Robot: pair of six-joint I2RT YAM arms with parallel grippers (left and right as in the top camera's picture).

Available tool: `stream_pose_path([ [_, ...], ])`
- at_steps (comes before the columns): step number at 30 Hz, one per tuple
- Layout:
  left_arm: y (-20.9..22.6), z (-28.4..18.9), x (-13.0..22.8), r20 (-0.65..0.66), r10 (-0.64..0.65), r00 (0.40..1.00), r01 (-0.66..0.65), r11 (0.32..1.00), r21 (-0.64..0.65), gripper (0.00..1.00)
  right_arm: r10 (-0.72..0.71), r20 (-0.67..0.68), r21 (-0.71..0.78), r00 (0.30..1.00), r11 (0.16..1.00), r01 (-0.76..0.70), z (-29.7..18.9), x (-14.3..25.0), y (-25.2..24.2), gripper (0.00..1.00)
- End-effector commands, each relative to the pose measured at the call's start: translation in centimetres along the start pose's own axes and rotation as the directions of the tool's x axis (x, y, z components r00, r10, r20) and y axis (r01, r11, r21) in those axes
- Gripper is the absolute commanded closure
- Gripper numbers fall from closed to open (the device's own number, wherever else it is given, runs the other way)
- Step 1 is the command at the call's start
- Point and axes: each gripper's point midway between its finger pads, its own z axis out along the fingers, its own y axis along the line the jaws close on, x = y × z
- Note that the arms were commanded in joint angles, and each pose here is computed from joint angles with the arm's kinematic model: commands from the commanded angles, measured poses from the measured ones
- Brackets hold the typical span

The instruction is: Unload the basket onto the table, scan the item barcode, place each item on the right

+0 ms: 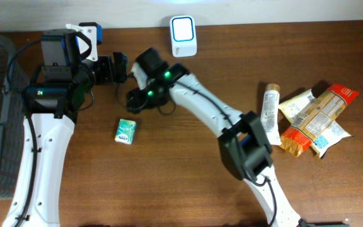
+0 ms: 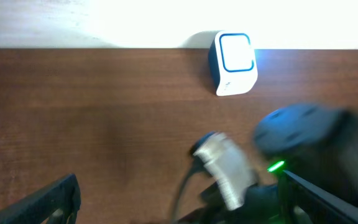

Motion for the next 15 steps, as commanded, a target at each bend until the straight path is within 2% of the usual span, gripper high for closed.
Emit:
stream_pose_path([
  [1, -0.1, -0.2, -0.2, 0.006, -0.004, 1.000, 0.004, 1.000, 0.001, 0.01, -0.001, -0.025, -0.003, 1.000, 1.000, 0.001, 3.6, 1.3, 1.1, 0.49],
  [5, -0.1, -0.2, -0.2, 0.007, -0.004, 1.000, 0.004, 1.000, 0.001, 0.01, 0.028, -0.051, 0.052, 0.998, 0.998, -0.025, 5.7, 2.6, 0.2, 0.63],
  [8, -0.1, -0.2, -0.2, 0.007, -0.004, 1.000, 0.004, 1.000, 0.001, 0.01, 0.038, -0.074, 0.062, 0.997, 0.997, -0.034, 6.1, 3.3, -0.3, 0.78],
  [12, -0.1, -0.2, -0.2, 0.006, -0.004, 1.000, 0.004, 1.000, 0.001, 0.01, 0.062, -0.115, 0.105, 0.991, 0.993, -0.050, 5.9, 4.5, -1.1, 0.85],
  [14, -0.1, -0.2, -0.2, 0.007, -0.004, 1.000, 0.004, 1.000, 0.001, 0.01, 0.074, -0.139, 0.115, 0.988, 0.992, -0.058, 5.8, 5.1, -1.3, 0.96],
  [15, -0.1, -0.2, -0.2, 0.007, -0.004, 1.000, 0.004, 1.000, 0.001, 0.01, 0.082, -0.154, 0.122, 0.985, 0.990, -0.063, 5.7, 5.5, -1.4, 0.96],
])
